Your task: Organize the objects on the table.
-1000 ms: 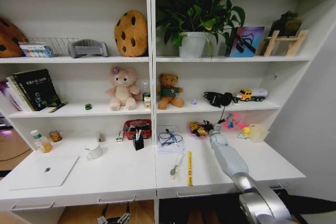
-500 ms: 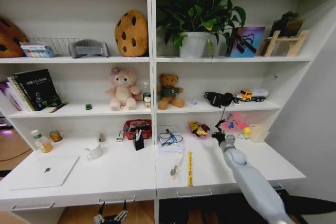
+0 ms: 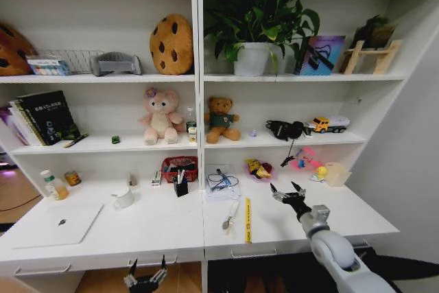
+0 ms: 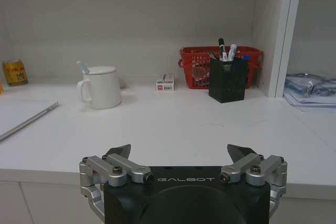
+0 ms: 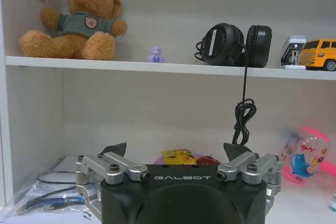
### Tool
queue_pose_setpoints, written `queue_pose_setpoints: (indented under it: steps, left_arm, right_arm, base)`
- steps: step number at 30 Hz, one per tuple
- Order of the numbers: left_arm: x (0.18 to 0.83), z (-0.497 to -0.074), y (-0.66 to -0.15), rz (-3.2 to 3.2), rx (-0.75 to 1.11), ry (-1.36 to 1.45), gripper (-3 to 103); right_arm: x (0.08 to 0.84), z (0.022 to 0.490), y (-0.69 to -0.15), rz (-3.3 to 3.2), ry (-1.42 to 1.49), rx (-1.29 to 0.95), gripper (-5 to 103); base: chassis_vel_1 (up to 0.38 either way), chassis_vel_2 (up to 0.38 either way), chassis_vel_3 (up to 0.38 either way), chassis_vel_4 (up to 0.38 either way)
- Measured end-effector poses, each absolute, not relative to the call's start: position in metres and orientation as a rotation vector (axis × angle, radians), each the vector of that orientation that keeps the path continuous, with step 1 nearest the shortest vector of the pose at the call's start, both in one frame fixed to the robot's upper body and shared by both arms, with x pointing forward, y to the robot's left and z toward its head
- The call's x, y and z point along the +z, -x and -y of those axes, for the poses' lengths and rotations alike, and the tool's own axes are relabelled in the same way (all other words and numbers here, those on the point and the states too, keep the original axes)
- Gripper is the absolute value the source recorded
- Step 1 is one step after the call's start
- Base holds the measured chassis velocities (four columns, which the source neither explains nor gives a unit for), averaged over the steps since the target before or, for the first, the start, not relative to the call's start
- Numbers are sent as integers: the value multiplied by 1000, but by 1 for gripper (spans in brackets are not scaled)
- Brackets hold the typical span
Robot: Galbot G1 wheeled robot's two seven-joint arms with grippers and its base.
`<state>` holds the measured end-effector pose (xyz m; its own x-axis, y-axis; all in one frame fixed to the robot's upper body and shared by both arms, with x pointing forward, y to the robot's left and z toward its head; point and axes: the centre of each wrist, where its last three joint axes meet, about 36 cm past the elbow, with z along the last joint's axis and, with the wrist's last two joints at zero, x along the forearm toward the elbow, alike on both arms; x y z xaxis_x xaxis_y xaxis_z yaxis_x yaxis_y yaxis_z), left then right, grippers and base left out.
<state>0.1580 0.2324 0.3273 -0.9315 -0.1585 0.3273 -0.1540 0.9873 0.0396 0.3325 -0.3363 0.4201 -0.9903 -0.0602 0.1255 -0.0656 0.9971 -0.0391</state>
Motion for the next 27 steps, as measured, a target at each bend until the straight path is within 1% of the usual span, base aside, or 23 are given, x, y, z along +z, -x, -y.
queue_pose_setpoints:
  steps: [2, 4, 6, 7, 9, 10, 11, 12, 14, 16, 19, 27]
  left_arm:
    - [333, -237, -163, 2817, -16, -237, 100]
    - [355, -257, -180, 2908, -60, -241, 100]
    - [363, -263, -184, 2931, -78, -240, 100]
    - [383, -283, -194, 2984, -137, -248, 100]
    - [393, -291, -197, 3001, -140, -245, 100]
    - [425, -310, -203, 3060, -159, -269, 100]
    - [436, -315, -204, 3075, -167, -268, 100]
    - [436, -315, -204, 3075, -167, -268, 100]
    - [461, -322, -205, 3104, -174, -251, 100]
    - [469, -323, -204, 3098, -170, -247, 100]
    - [484, -318, -198, 3068, -118, -236, 100]
    - [490, -319, -197, 3032, -78, -235, 100]
  right_arm:
    - [423, 334, -323, 3021, -91, 61, 100]
    - [426, 328, -297, 3018, -81, 52, 100]
    - [427, 326, -291, 3016, -81, 46, 100]
    - [430, 322, -277, 3013, -85, 32, 100]
    - [432, 319, -271, 3014, -86, 22, 100]
    - [435, 312, -259, 3016, -91, 0, 100]
    - [435, 309, -255, 3016, -90, -6, 100]
    - [435, 309, -255, 3016, -90, -6, 100]
    - [436, 301, -246, 3025, -87, -12, 100]
    - [436, 297, -243, 3029, -89, -8, 100]
    - [439, 289, -241, 3053, -115, -2, 100]
    - [436, 290, -246, 3141, -216, 32, 100]
  base:
    - [0, 0, 0, 0]
    - [0, 0, 0, 0]
    - [0, 0, 0, 0]
    - [0, 0, 0, 0]
    - [0, 0, 0, 0]
    - [0, 0, 0, 0]
    - [0, 0, 0, 0]
    - [0, 0, 0, 0]
    - [0, 0, 0, 0]
    - [0, 0, 0, 0]
    - [0, 0, 0, 0]
    - [0, 0, 0, 0]
